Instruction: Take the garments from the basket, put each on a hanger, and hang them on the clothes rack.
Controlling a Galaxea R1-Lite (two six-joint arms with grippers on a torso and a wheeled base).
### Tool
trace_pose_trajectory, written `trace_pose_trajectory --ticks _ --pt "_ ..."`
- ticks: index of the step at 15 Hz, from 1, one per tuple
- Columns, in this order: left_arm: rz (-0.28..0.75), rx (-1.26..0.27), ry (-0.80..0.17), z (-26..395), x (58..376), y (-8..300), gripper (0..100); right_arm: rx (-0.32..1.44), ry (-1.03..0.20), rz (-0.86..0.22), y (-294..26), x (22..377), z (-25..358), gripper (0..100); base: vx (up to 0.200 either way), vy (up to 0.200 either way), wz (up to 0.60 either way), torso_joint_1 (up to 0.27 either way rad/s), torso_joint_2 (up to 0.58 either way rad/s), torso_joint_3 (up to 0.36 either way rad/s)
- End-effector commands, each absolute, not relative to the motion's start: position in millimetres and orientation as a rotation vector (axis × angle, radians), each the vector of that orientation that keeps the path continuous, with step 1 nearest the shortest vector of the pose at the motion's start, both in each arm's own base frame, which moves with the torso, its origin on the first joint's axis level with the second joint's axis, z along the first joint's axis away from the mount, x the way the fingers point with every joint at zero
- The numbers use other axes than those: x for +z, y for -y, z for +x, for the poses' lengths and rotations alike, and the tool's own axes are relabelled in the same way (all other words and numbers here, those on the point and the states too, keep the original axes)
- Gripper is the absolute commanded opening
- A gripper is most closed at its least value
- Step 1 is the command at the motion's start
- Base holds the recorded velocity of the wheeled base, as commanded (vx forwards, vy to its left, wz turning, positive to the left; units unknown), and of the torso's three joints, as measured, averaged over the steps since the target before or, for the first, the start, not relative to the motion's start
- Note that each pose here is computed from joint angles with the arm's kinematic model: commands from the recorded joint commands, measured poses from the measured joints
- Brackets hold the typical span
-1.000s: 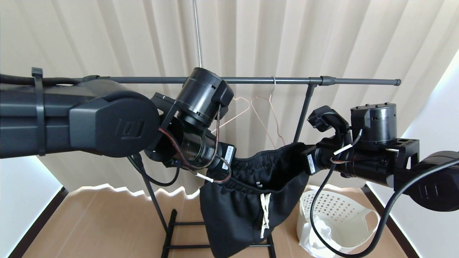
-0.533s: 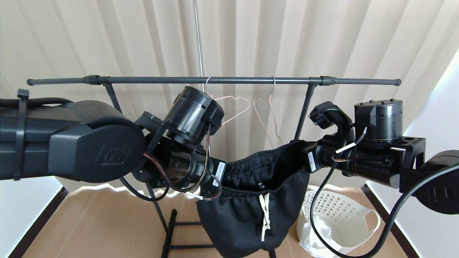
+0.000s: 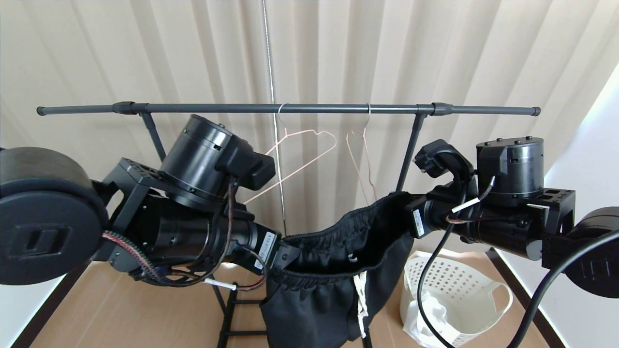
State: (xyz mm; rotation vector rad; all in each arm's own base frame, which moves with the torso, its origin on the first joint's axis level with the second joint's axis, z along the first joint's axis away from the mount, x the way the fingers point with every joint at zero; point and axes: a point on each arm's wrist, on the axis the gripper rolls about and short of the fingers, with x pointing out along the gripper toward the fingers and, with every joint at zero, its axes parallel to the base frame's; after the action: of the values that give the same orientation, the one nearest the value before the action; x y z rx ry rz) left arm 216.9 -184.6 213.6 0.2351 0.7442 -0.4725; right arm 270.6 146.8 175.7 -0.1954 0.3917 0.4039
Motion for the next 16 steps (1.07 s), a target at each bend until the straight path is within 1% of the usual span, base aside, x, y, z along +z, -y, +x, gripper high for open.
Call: trace_pose_trajectory --ticks 1,4,5,6,7,8,9,11,12,13,14,16 --pt "0.176 -0.500 -0.721 205.5 226.9 158.6 100 0.421 -0.387 -0.203 -153.8 176.2 265.5 0 0.000 0.000 0.00 0.000 0.00 0.000" --pt "0.093 -0.594 -0.711 196.6 231.8 136.4 100 0.396 -0.390 -0.210 -153.8 174.5 266.7 0 0.000 0.000 0.00 0.000 0.00 0.000" --pt "0.065 -0.669 -0.700 196.3 231.1 120.8 100 0.395 -0.387 -0.209 -153.4 175.8 266.0 0 0.000 0.000 0.00 0.000 0.00 0.000" --pt "0.068 -0.678 -0.698 198.7 229.6 116.4 100 0.395 -0.387 -0.209 -153.4 175.8 266.0 0 0.000 0.000 0.00 0.000 0.00 0.000" --pt "0.094 -0.660 -0.683 205.2 226.1 109.1 100 0.395 -0.391 -0.212 -152.8 173.5 265.1 0 0.000 0.000 0.00 0.000 0.00 0.000" --pt "0.098 -0.646 -0.668 209.1 226.5 106.2 100 0.395 -0.390 -0.212 -152.7 174.0 264.8 0 0.000 0.000 0.00 0.000 0.00 0.000" --pt "0.098 -0.631 -0.664 215.5 224.2 105.5 100 0.394 -0.382 -0.209 -152.2 176.0 264.0 0 0.000 0.000 0.00 0.000 0.00 0.000" --pt "0.116 -0.548 -0.652 230.4 217.5 106.4 100 0.392 -0.375 -0.208 -150.7 179.0 262.5 0 0.000 0.000 0.00 0.000 0.00 0.000" --pt "0.118 -0.539 -0.653 232.1 216.3 106.6 100 0.392 -0.373 -0.207 -150.6 179.4 262.2 0 0.000 0.000 0.00 0.000 0.00 0.000" --pt "0.130 -0.481 -0.644 248.5 207.0 108.2 100 0.388 -0.365 -0.207 -147.8 183.2 260.2 0 0.000 0.000 0.00 0.000 0.00 0.000" --pt "0.149 -0.461 -0.628 264.1 200.8 108.9 100 0.379 -0.362 -0.206 -144.3 184.3 258.9 0 0.000 0.000 0.00 0.000 0.00 0.000" --pt "0.207 -0.430 -0.600 292.5 193.2 110.9 100 0.369 -0.352 -0.263 -134.1 184.0 255.1 0 0.000 0.000 0.00 0.000 0.00 0.000"
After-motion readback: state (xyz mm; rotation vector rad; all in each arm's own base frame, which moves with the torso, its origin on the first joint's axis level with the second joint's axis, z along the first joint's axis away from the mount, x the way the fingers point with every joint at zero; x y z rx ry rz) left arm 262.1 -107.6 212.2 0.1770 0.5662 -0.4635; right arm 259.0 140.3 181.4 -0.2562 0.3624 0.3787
